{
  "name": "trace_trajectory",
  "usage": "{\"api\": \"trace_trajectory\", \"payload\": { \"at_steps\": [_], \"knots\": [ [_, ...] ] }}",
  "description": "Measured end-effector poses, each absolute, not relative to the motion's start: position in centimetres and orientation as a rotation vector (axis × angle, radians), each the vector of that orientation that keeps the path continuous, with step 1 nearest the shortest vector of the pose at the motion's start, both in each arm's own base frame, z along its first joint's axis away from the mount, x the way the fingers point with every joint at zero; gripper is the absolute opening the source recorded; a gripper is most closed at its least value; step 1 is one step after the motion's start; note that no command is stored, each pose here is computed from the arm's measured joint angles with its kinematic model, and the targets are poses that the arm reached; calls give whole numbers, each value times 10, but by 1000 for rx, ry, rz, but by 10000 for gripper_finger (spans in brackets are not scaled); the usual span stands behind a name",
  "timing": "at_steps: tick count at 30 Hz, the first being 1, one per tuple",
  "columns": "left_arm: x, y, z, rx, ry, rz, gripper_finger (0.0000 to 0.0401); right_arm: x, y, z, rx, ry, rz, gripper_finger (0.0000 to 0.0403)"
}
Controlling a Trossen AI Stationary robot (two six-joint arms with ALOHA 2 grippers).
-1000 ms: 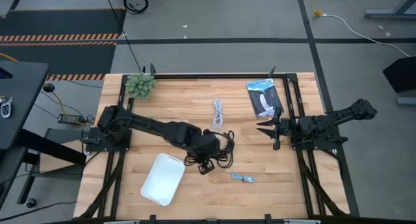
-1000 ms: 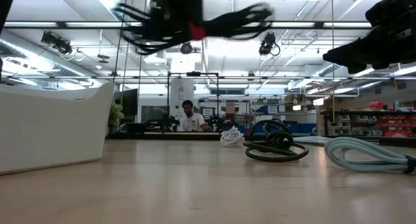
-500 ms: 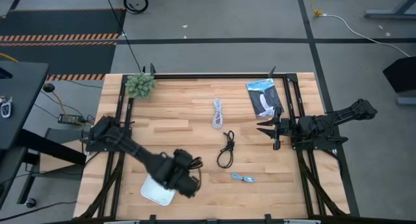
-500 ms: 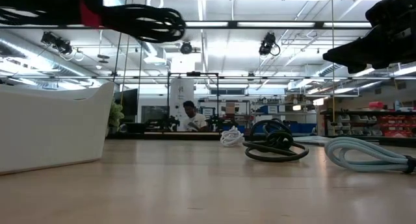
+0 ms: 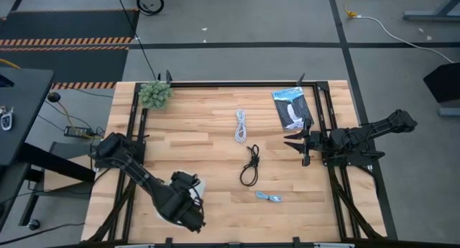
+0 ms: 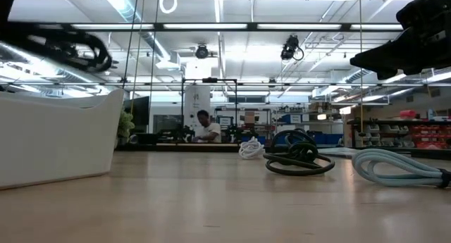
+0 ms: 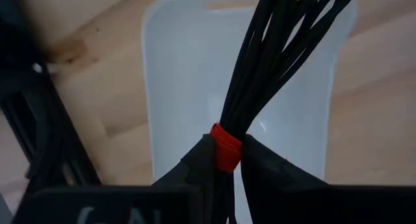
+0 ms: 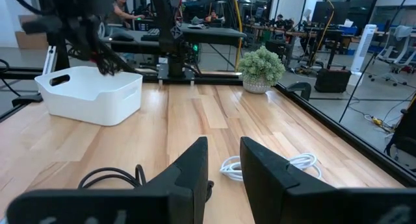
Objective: Pick and place USB-C Cables
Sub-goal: Put the left black charger cable into the white bin, then put the black charger cable into the white bin
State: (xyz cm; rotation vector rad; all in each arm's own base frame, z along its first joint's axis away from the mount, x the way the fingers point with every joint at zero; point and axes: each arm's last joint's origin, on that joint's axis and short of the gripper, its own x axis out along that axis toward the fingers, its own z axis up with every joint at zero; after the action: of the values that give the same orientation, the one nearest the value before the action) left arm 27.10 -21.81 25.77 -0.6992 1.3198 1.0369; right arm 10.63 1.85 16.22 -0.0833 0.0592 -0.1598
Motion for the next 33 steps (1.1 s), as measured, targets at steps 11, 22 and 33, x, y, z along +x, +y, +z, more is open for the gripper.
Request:
{"api": "trace_trajectory", "payload": {
  "at_steps": [11,22,33],
  "knots": [
    [287,-207,252,-738,1417,943,159,106,19,162,-83,59,-160,96],
    [335,-153,267,-610,1308,722,200,106,19,162,-83,59,-160,96],
    [396,-103,238,-532,1171,470,186,106,19,162,-82,57,-160,96]
  ]
}}
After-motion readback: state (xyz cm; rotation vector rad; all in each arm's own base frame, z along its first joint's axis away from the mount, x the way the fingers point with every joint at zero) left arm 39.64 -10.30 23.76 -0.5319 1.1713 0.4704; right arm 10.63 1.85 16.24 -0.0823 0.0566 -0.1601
